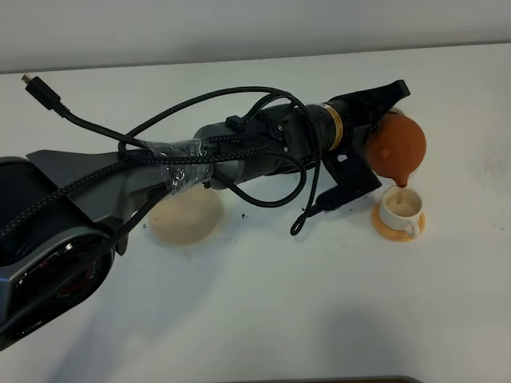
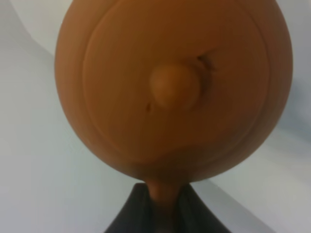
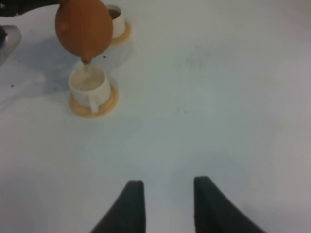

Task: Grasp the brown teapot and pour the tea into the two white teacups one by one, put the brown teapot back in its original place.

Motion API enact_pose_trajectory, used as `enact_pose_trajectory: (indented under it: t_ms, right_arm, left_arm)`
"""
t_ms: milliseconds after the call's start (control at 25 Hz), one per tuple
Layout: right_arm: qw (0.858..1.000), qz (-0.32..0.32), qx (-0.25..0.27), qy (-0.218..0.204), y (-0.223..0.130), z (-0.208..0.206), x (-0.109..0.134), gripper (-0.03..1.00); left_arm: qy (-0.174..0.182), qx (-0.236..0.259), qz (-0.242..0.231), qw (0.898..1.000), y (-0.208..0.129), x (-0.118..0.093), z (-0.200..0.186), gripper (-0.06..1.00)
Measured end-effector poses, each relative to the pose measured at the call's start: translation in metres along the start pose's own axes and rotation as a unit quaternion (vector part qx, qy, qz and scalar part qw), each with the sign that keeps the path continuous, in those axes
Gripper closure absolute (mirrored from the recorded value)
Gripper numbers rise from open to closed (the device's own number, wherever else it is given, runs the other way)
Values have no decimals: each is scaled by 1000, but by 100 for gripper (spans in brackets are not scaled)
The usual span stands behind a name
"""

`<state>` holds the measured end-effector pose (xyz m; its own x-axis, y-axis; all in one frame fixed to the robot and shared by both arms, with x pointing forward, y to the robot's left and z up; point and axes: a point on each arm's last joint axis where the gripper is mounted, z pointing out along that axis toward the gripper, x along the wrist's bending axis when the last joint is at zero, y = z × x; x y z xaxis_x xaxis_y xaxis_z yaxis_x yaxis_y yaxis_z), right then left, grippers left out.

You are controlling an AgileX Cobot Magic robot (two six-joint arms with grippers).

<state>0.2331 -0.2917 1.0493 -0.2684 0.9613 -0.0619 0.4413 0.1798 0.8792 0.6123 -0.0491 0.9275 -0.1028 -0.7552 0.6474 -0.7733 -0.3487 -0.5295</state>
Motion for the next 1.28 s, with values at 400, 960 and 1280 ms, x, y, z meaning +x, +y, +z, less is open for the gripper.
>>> enact_pose_trajectory:
  t_ms: [400,960,1280]
  right_arm:
    - [1000,0,0,0,0,0,0,73]
    - [1000,0,0,0,0,0,0,73]
    - [1000,0,0,0,0,0,0,73]
  left_arm:
    - [27,-5,38,999,1,5,0,83]
    - [49,-6,117,992,2,9,0,83]
    - [64,-7,139,988,3,11,-1,83]
